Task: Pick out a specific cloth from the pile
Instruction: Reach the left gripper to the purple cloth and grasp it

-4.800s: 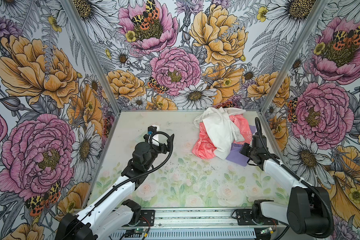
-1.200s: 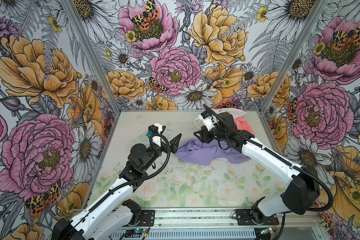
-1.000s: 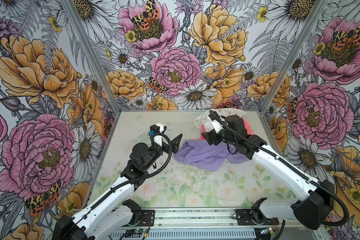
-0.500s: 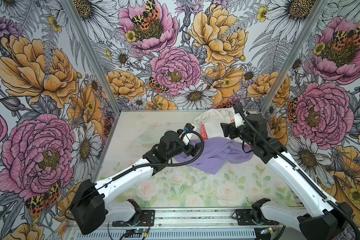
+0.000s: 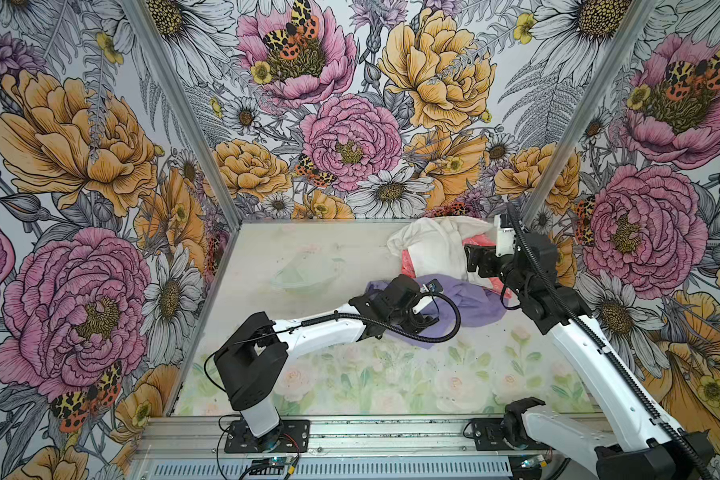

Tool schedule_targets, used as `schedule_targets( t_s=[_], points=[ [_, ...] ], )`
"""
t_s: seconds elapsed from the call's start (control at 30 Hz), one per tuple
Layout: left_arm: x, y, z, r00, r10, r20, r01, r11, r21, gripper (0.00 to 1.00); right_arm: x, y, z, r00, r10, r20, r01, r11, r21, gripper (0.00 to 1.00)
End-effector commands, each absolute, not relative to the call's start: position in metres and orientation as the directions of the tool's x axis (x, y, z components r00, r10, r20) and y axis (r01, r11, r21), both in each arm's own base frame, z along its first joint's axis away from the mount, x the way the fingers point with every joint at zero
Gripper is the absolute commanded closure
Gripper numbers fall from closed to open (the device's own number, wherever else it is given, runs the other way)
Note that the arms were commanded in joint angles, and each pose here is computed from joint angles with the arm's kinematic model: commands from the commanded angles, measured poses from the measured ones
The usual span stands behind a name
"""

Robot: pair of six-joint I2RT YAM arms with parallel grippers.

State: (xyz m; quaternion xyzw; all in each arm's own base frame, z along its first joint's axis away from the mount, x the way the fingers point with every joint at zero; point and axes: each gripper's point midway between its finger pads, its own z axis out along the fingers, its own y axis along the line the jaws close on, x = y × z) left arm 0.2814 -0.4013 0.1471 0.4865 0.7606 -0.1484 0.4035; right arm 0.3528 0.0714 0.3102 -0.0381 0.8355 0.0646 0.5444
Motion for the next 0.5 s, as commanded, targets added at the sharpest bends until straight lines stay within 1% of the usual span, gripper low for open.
schedule_targets(
  t_s=[0.0,0.17,0.23,0.27,0.3,0.4,0.47],
  points=[
    [0.287,-0.408,0.148,-0.181,0.636,-0.750,0.854,0.480,0.201,0.22,0.350,0.070,0.315,-0.390,0.036,-0.920,-0.139,0.985,0.098,0.07],
    [0.289,-0.415,0.133,-0.197,0.657,-0.728,0.863,0.469,0.189,0.25,0.350,0.069,0.313,-0.395,0.039,-0.918,-0.141,0.985,0.102,0.06],
    [0.291,-0.416,0.132,-0.199,0.659,-0.725,0.862,0.470,0.191,0.26,0.351,0.071,0.312,-0.399,0.036,-0.916,-0.150,0.983,0.104,0.05],
    [0.291,-0.416,0.133,-0.199,0.658,-0.726,0.861,0.471,0.191,0.28,0.351,0.072,0.312,-0.400,0.037,-0.916,-0.153,0.983,0.106,0.02],
    [0.291,-0.417,0.114,-0.212,0.682,-0.700,0.866,0.463,0.188,0.29,0.351,0.071,0.311,-0.401,0.037,-0.915,-0.153,0.982,0.107,0.01],
    [0.293,-0.418,0.107,-0.221,0.689,-0.691,0.865,0.465,0.188,0.31,0.351,0.072,0.311,-0.403,0.036,-0.914,-0.159,0.981,0.109,0.00],
    [0.297,-0.417,0.103,-0.226,0.695,-0.683,0.855,0.477,0.202,0.34,0.351,0.073,0.311,-0.403,0.037,-0.914,-0.161,0.981,0.111,0.01]
  ],
)
